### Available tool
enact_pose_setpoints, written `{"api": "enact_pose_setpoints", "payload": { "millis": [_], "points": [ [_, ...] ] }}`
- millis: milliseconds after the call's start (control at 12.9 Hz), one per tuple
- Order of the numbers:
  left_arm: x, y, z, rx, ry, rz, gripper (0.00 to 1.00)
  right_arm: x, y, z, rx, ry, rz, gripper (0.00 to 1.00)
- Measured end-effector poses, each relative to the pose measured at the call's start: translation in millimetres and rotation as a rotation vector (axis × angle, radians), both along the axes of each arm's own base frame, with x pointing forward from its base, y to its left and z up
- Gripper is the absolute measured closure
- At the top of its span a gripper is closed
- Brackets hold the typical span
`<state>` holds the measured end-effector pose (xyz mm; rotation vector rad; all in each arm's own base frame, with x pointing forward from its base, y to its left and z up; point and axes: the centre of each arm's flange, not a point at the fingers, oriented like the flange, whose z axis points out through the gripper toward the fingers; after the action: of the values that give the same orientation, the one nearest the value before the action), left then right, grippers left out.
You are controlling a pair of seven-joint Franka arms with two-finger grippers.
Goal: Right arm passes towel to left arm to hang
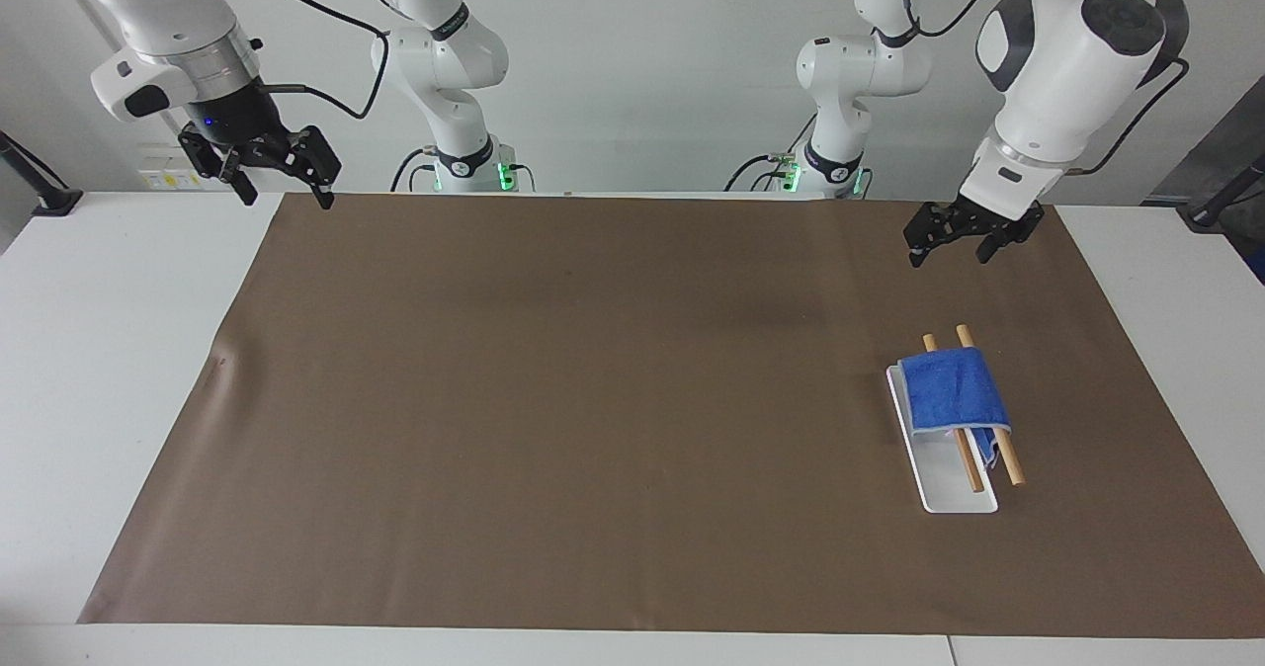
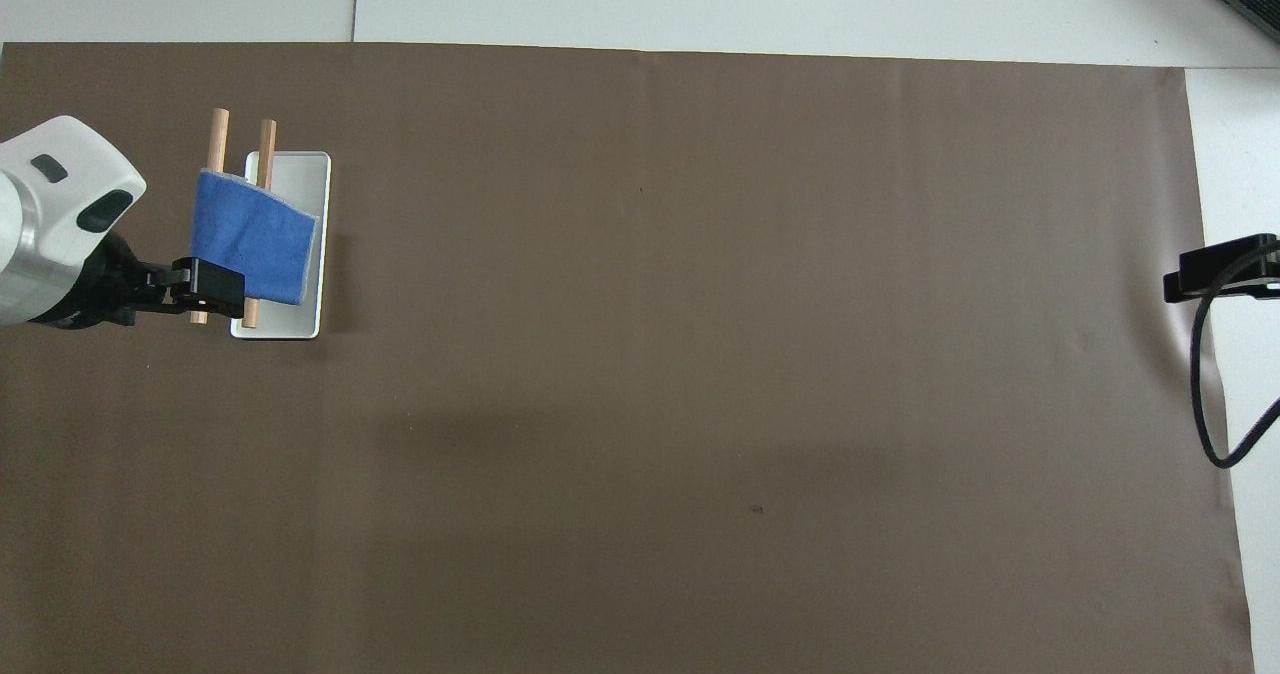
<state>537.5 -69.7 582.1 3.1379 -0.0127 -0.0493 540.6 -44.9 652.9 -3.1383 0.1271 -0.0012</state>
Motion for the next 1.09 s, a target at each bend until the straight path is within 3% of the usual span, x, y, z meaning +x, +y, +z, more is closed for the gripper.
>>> {"api": "enact_pose_setpoints", "payload": {
  "millis": [389,1088],
  "points": [
    [-1.3,8.0,54.7,0.006,0.012,-0.02,0.0,-0.7,-3.4,-0.4,0.0,0.004,-0.024,0.0],
    [0.8,21.4,61.6,0.005,0.009,-0.025,0.0,-1.0,-5.3,-0.6,0.001,0.005,-0.027,0.0]
  ]
}}
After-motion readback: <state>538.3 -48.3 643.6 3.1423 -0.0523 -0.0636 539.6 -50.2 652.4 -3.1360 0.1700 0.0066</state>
